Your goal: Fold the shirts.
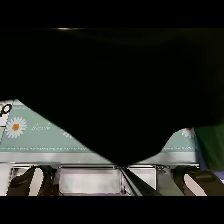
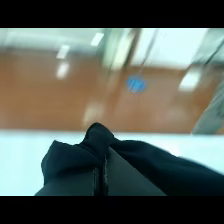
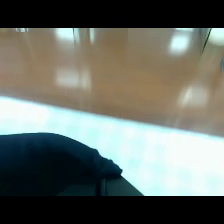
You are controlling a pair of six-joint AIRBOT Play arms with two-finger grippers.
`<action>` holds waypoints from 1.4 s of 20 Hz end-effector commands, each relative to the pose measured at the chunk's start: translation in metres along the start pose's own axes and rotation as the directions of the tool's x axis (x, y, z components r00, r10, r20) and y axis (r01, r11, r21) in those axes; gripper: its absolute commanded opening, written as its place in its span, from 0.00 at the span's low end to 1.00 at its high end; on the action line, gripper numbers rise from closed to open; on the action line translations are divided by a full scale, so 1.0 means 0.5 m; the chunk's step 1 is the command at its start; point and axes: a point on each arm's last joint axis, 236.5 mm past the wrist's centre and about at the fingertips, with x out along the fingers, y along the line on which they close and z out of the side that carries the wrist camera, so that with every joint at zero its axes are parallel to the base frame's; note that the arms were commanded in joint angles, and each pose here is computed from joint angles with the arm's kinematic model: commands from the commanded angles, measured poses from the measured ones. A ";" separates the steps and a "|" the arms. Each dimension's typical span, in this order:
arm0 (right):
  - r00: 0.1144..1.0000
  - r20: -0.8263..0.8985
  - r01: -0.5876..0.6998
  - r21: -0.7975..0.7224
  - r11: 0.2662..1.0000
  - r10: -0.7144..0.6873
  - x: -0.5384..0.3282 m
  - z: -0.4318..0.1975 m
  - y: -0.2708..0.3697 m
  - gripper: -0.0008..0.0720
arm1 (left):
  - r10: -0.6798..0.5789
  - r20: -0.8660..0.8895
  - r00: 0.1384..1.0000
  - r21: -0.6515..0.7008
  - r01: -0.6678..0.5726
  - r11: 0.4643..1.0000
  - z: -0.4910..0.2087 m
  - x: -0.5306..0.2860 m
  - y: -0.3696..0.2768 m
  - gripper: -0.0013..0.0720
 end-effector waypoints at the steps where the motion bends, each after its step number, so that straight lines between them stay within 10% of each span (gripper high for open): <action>1: 0.985 -0.167 -0.043 0.057 0.997 0.052 0.153 -0.088 -0.009 0.05 | -0.076 -0.255 0.964 -0.212 0.021 0.977 -0.246 0.079 0.057 0.04; 11: 0.807 -0.475 -0.193 0.349 0.917 0.350 0.647 -0.363 0.013 0.05 | -0.010 -0.521 0.853 -0.441 -0.259 0.859 -0.677 0.398 0.283 0.04; 12: 0.802 -0.477 -0.166 0.400 0.901 0.360 0.676 -0.382 0.010 0.14 | -0.010 -0.557 0.830 -0.443 -0.287 0.850 -0.705 0.420 0.296 0.04; 13: 0.796 -0.488 -0.138 0.431 0.892 0.359 0.693 -0.397 0.001 0.45 | -0.021 -0.593 0.805 -0.446 -0.307 0.841 -0.729 0.436 0.304 0.04; 14: 0.782 -0.505 -0.140 0.427 0.893 0.364 0.694 -0.408 -0.007 0.57 | -0.037 -0.621 0.783 -0.450 -0.318 0.834 -0.748 0.446 0.307 0.04; 21: 0.593 -0.756 0.119 0.422 0.899 0.276 0.439 -0.573 -0.172 0.58 | -0.075 -0.656 0.751 -0.458 -0.318 0.830 -0.762 0.458 0.301 0.04; 28: 0.511 -0.705 0.126 0.628 0.768 0.492 0.238 -0.874 0.067 0.58 | -0.086 -0.663 0.743 -0.460 -0.314 0.831 -0.766 0.455 0.295 0.04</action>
